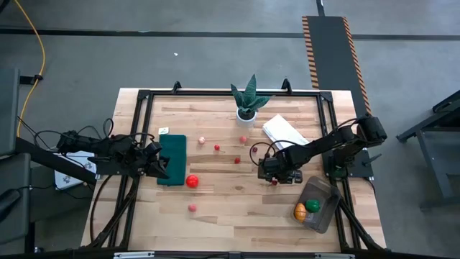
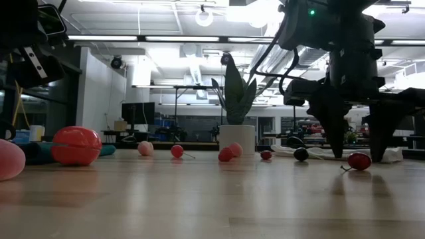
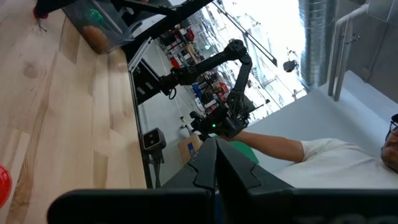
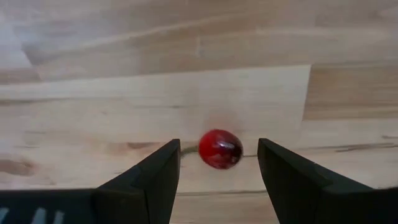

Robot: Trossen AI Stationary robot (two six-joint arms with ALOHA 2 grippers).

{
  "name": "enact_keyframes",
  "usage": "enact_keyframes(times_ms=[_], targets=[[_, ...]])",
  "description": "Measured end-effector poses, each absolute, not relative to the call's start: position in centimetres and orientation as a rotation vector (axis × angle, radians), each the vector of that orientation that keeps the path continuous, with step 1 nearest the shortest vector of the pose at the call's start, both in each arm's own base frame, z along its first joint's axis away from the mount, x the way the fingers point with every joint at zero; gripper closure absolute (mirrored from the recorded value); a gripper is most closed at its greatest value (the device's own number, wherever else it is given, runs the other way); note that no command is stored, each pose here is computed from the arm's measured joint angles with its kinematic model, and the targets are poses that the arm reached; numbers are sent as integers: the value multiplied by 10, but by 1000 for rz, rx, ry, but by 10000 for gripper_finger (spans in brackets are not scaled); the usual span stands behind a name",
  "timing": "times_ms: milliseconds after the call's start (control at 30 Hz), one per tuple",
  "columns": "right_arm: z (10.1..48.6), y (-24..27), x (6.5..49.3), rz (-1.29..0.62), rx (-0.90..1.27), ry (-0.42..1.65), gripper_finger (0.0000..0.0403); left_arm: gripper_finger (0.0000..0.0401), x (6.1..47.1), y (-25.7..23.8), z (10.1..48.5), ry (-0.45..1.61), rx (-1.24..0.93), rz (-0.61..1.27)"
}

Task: Pick and placing Produce into tupperware
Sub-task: Put the bottom red cherry into the black bin

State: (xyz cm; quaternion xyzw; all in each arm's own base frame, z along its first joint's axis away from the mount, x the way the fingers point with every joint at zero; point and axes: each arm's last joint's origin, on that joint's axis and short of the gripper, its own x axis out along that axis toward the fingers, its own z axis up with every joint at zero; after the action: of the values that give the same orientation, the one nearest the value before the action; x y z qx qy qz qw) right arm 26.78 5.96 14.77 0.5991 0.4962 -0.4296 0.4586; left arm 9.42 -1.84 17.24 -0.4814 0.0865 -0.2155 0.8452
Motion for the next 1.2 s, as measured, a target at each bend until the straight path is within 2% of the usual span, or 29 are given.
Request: enact_keyframes(times_ms=[967, 1200], targets=[[136, 60, 273, -1055, 1473, 1240, 199, 400, 94, -18, 172, 181, -1015, -453], [136, 60, 273, -1048, 1459, 1252, 221, 400, 94, -18, 172, 181, -1015, -453]])
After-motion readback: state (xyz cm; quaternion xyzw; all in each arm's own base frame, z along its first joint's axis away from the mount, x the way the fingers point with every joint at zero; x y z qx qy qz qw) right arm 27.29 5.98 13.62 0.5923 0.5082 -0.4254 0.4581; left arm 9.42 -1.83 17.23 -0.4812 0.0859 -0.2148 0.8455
